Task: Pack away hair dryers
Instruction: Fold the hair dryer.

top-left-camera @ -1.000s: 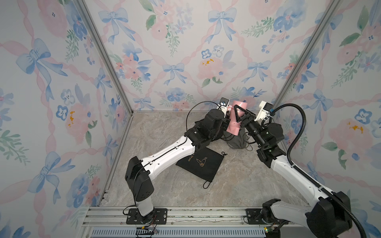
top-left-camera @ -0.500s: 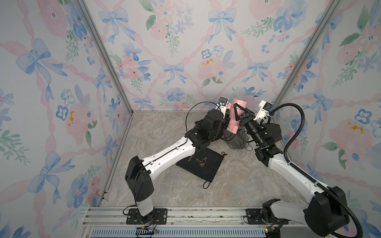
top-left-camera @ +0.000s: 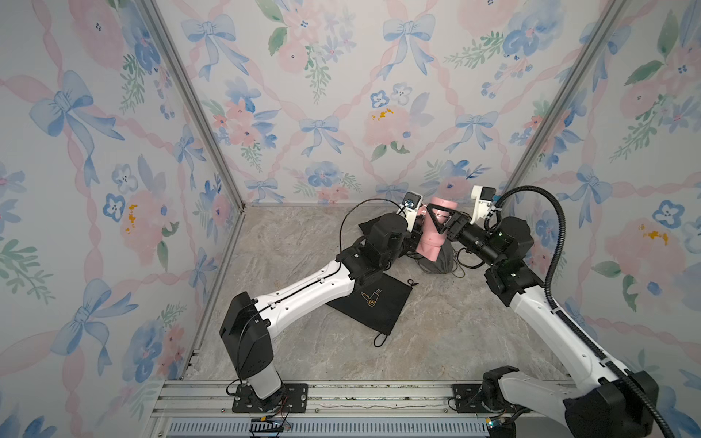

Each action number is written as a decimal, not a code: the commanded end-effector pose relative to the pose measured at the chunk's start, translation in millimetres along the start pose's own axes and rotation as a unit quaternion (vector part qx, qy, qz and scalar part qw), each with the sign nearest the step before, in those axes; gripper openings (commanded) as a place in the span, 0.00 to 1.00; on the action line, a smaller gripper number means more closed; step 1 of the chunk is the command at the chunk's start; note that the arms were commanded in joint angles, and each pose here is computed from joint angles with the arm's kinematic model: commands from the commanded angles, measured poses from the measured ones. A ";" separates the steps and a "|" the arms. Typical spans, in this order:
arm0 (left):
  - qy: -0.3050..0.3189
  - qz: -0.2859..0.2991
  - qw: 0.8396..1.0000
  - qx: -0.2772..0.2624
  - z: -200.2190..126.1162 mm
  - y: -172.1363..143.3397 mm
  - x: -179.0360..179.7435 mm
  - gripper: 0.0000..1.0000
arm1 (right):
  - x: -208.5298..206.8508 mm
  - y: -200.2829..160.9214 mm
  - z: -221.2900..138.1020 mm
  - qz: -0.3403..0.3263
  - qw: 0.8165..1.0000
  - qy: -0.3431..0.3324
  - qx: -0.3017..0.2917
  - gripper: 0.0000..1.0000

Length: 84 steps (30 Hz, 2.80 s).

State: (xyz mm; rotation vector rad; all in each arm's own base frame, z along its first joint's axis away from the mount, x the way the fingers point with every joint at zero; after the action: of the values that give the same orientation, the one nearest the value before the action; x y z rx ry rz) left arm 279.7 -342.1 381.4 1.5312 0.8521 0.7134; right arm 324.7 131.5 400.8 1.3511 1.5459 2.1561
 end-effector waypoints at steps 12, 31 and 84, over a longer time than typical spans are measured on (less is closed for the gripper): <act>-0.099 -0.021 0.994 -0.038 -22.9 20.9 -17.1 0.00 | 4.9 -6.6 -3.0 0.003 0.999 0.031 0.042 0.54; -0.015 -0.081 0.996 0.042 -70.8 -30.2 63.5 0.75 | -6.6 15.5 -24.5 -0.032 0.999 -0.002 -0.004 0.39; -0.032 -0.217 0.967 0.130 -48.8 -71.5 102.2 0.78 | -0.6 -30.8 -0.8 -0.050 0.996 0.003 0.077 0.40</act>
State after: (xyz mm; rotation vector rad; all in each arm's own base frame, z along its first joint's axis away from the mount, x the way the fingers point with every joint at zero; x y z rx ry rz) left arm 291.1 -244.6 298.6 1.5837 1.2518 0.3386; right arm 316.1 152.5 361.4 1.3728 1.8313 1.9566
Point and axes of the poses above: each gripper's point midway between its finger pads, its own z axis out along the fingers, its own x axis along the line the jaws close on, y = z × x, the point moved 9 cm from there along -z, back along the fingers, and after that the axes turned 4 degrees about -z, right-handed, at the moved point
